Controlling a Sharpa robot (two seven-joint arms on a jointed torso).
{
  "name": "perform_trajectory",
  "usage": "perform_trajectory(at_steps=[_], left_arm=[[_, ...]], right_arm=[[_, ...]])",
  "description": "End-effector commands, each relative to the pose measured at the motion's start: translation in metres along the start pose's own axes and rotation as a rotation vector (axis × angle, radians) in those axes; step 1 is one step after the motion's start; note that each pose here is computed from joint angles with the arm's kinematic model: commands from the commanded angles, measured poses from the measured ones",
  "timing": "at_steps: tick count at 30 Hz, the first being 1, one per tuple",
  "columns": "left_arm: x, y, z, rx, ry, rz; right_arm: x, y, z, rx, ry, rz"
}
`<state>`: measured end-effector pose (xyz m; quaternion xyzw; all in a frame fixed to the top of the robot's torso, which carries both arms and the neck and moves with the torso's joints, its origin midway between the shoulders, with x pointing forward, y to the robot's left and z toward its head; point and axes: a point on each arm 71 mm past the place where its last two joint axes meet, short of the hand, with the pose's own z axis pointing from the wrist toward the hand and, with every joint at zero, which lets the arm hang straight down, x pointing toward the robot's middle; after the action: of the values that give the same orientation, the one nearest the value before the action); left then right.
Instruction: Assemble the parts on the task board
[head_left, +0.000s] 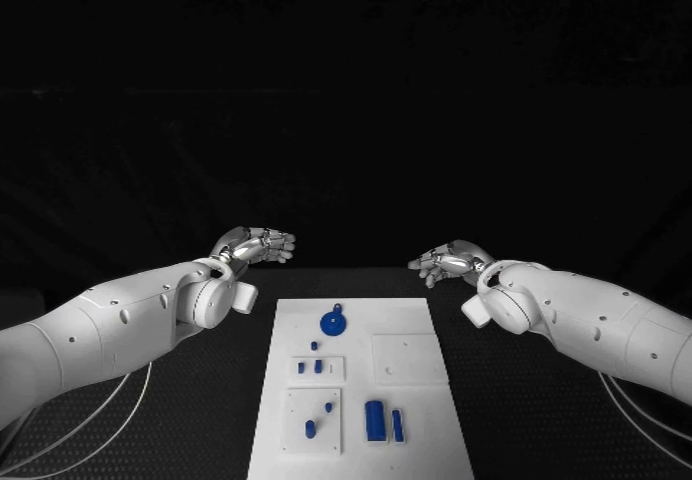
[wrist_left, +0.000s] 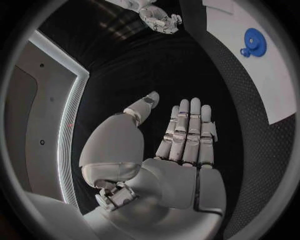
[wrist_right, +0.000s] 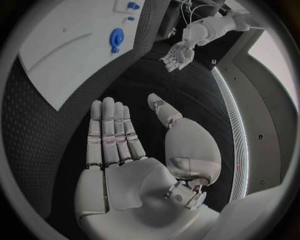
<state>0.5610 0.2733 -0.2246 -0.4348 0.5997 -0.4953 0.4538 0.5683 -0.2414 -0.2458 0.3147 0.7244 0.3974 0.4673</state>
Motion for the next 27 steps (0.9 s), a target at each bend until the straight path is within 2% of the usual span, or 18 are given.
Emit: perform_trajectory(at_steps=[1,6,7,8,14,21,22,27], left_arm=[[-0.0060,-0.0035,0.0037,0.043,-0.025,-0.089],[-0.0088,-0.0021,0.0071,0.038,-0.034,-0.106],[-0.0111,0.0003,0.0056,0.012,-0.046,-0.048],[-0.0109,0.0003,0.0055,0.012,-0.046,-0.049],[-0.0012,0.0022,0.0009,0.020,-0.057,-0.058],[0.0301,0.0056,-0.0172,0.044,-0.094,-0.085],[0.0387,0.0058,-0.0232,0.050,-0.105,-0.093],[0.0662,0.0040,-0.0456,0.068,-0.141,-0.113]], right_arm=[[-0.016,-0.004,0.002,-0.080,-0.057,0.141],[-0.018,0.000,0.004,-0.105,-0.071,0.176],[-0.021,-0.006,0.003,-0.041,-0.083,0.113],[-0.021,-0.006,0.003,-0.042,-0.084,0.113],[-0.014,-0.003,-0.001,-0.067,-0.099,0.143],[0.007,0.006,-0.015,-0.133,-0.153,0.241],[0.013,0.009,-0.020,-0.147,-0.169,0.268],[0.033,0.017,-0.040,-0.181,-0.223,0.355]])
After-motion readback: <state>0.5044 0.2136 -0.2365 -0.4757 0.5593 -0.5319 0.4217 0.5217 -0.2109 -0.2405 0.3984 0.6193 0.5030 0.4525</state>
